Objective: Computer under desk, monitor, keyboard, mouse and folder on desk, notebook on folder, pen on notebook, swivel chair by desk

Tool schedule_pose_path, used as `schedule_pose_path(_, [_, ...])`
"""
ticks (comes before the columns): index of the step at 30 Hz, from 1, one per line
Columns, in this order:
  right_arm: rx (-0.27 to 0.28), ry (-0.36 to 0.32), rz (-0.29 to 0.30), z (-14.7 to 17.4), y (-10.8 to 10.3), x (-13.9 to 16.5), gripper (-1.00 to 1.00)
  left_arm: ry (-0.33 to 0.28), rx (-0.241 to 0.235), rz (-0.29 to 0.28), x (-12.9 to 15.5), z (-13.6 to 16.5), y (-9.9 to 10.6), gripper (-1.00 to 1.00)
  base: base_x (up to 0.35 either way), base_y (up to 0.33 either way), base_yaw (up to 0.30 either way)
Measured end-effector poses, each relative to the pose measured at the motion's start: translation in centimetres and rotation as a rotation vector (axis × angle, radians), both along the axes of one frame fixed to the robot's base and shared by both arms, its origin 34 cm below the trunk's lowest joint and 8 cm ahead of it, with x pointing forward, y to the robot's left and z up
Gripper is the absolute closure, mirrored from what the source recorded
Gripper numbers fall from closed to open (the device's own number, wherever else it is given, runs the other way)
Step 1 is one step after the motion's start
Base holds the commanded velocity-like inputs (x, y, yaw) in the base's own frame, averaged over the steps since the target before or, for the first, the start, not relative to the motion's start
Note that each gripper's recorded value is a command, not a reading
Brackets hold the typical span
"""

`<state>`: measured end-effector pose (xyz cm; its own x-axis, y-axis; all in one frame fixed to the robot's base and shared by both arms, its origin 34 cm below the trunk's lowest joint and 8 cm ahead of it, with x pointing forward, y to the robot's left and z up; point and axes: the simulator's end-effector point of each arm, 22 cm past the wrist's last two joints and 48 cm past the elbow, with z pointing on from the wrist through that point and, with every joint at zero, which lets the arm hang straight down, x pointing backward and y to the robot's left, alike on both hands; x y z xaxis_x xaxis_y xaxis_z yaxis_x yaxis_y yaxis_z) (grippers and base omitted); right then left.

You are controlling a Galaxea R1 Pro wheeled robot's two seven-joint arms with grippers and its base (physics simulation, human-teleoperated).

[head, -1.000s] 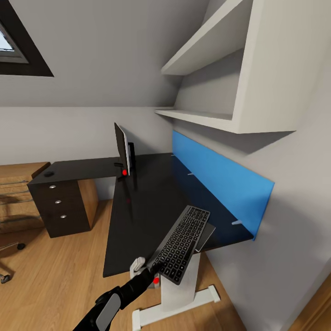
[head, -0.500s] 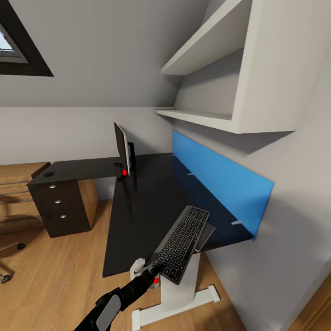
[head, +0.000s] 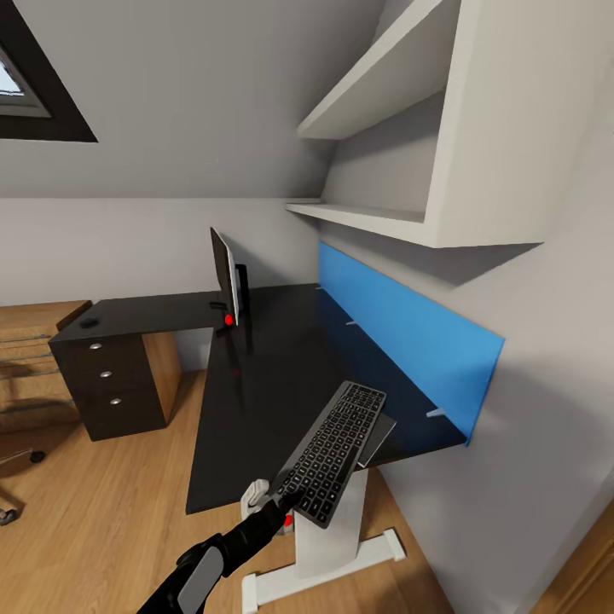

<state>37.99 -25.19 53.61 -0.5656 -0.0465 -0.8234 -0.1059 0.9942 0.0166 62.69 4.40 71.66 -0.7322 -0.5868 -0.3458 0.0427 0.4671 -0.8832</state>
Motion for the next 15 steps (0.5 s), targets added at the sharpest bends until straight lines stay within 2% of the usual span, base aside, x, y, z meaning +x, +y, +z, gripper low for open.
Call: schedule_pose_path(15, [0.000,0.000,0.001,0.01,0.01,0.01,-1.00,0.000,-0.001,0.001,0.01,0.01,0.02,-1.00,0.000,-0.058,0.000])
